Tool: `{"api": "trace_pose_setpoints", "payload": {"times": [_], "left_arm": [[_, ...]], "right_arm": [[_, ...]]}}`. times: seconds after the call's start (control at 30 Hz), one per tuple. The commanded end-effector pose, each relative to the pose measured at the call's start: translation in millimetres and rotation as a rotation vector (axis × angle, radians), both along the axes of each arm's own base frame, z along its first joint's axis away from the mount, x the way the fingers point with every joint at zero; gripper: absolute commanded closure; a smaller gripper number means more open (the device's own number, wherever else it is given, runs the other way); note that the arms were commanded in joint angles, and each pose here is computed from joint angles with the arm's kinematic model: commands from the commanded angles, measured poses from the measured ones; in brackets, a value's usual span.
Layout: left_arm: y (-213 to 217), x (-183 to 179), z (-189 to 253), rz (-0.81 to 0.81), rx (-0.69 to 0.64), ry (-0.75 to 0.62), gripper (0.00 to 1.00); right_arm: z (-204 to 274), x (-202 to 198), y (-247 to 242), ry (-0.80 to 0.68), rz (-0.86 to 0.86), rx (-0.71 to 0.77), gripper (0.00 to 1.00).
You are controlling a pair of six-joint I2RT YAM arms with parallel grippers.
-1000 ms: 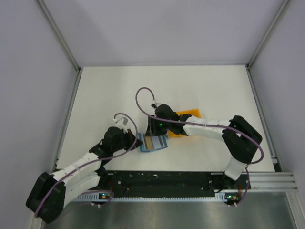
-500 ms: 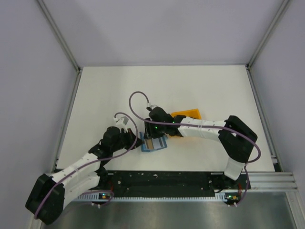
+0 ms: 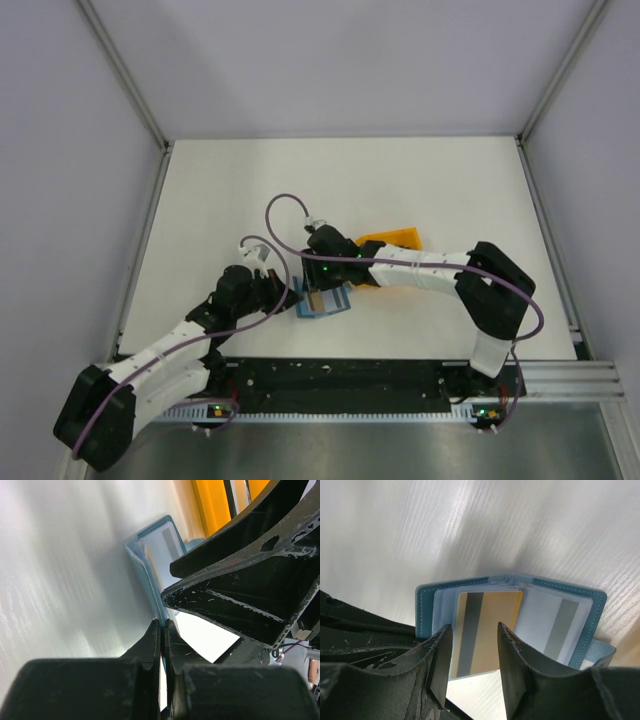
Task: Put the credit cards into the card holder
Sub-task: Turn over the card slot in the card holder.
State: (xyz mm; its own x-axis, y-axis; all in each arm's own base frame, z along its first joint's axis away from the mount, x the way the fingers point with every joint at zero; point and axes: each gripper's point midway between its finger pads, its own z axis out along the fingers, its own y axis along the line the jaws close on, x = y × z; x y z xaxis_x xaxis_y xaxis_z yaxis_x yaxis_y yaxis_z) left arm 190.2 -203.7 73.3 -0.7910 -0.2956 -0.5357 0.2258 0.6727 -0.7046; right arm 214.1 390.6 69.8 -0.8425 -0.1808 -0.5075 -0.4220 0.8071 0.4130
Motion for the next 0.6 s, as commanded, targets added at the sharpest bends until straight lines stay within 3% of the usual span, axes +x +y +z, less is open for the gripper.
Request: {"api": "trace_pose_setpoints", "payload": {"times": [0.0,0.57], "left_arm": [[-10,10,29,-0.025,-0.059,-0.103,1.00],[10,13,4,0.065,0.053,-0.047,1.00]], "right_arm": [[5,8,-1,-0.068,-0.025,-0.069,0.59],[18,34,-53,-0.155,-0.142,-0.149,0.59]]}}
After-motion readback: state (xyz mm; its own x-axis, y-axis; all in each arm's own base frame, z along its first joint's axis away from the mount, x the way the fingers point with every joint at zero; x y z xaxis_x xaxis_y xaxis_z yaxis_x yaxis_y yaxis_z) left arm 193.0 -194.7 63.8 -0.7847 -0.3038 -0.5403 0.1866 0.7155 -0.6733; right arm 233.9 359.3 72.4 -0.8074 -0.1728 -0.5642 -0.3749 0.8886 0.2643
